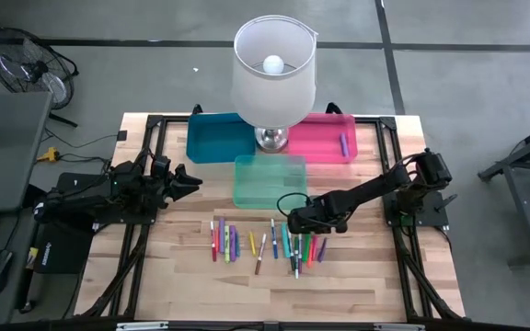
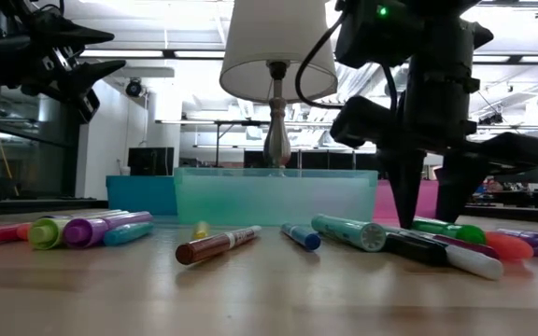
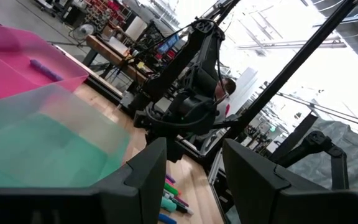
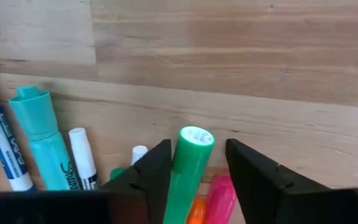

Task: Pick & Place Markers
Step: Put the green highlighter pen into the red bin

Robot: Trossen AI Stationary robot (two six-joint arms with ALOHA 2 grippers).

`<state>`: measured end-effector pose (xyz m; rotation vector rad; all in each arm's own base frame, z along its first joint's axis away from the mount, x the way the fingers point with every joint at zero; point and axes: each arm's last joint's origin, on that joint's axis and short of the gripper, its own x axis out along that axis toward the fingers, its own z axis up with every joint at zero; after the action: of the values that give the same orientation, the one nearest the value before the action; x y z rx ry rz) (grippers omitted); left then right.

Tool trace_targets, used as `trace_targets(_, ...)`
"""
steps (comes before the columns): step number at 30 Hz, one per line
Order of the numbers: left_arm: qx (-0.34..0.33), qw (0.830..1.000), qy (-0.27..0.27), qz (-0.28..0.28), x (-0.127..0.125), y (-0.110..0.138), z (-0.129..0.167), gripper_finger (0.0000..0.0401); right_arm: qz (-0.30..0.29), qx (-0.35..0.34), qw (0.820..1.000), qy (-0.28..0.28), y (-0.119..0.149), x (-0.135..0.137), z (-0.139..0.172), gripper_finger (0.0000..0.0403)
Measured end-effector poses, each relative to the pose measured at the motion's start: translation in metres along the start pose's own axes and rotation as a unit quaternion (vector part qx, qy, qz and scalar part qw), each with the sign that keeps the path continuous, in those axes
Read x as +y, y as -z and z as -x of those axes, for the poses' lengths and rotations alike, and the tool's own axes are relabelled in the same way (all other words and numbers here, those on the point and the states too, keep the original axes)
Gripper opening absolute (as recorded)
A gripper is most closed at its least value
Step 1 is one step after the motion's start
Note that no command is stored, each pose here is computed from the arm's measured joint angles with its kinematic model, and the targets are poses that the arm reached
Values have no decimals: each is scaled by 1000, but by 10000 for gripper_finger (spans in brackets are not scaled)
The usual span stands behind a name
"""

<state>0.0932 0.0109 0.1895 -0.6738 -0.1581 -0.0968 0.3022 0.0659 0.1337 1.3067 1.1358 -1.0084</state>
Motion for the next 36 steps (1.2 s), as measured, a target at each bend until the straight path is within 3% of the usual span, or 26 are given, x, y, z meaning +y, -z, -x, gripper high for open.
trace_targets(9, 0, 1000, 0, 0, 0, 0, 0, 156, 18, 4, 1000, 12, 0, -2, -1, 65)
trace_targets(25, 0, 1000, -1, 0, 0, 0, 0, 156, 32, -1, 999, -3, -13, -5, 21, 64)
trace_targets(36, -1, 1000, -1, 0, 0, 0, 0, 156, 34, -35, 999, -24, -32, -22, 74, 64)
